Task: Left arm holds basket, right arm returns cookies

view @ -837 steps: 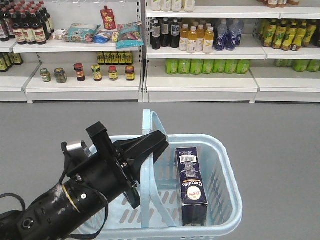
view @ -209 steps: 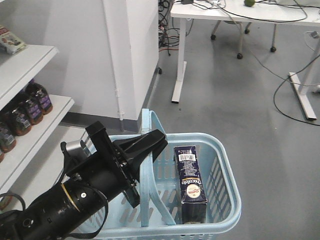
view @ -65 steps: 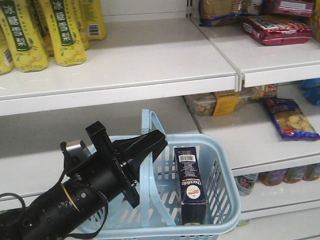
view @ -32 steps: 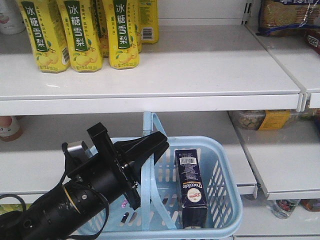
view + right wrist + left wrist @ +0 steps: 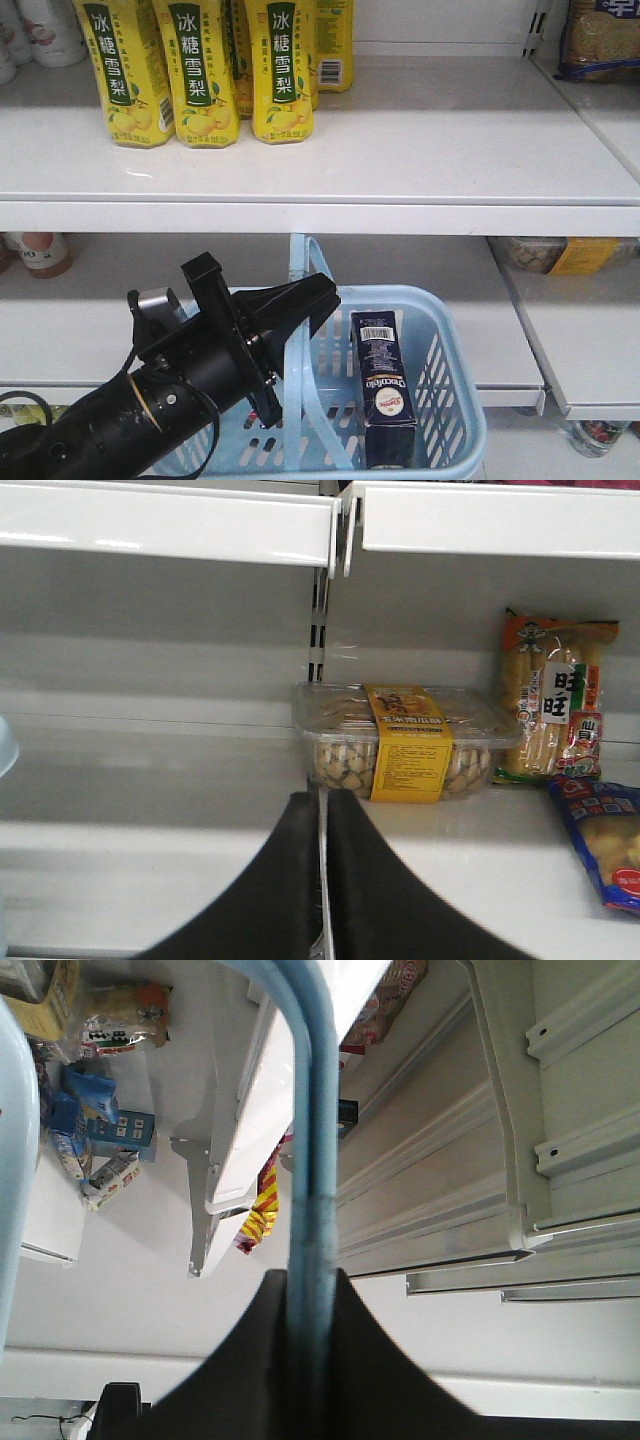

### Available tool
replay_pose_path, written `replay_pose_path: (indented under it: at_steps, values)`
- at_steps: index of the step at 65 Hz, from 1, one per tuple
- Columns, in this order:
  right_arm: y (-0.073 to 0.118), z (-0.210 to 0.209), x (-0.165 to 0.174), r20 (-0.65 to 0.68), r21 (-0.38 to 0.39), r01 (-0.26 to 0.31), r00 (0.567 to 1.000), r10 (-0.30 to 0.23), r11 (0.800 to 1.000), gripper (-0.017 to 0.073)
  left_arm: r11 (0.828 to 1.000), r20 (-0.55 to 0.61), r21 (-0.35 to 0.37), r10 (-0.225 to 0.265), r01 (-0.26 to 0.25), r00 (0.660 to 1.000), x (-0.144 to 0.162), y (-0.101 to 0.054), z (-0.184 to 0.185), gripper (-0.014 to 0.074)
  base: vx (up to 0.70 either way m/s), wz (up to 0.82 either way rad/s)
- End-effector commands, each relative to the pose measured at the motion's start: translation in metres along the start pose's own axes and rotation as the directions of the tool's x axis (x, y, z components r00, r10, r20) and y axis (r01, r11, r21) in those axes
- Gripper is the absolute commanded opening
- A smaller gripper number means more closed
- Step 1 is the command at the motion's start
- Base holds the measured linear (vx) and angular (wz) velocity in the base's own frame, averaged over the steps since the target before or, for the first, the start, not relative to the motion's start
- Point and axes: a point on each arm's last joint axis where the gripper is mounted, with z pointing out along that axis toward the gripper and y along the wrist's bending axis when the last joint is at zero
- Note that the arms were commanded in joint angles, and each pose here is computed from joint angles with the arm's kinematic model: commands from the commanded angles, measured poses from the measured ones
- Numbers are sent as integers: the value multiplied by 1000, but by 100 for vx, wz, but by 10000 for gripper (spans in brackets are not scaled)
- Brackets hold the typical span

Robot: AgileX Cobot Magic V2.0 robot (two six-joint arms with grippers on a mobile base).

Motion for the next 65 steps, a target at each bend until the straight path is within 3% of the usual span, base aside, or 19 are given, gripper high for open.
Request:
replay_pose_path:
  at_steps: [1,65]
  values:
    - [0,0,-1,64,7,10,998,-10,1000,-6,940,-81,340,12,17,997,11,-43,-2,-3,2,8]
    - [0,0,-1,64,7,10,998,-10,1000,-6,940,-81,340,12,17,997,11,-43,-2,-3,1,5]
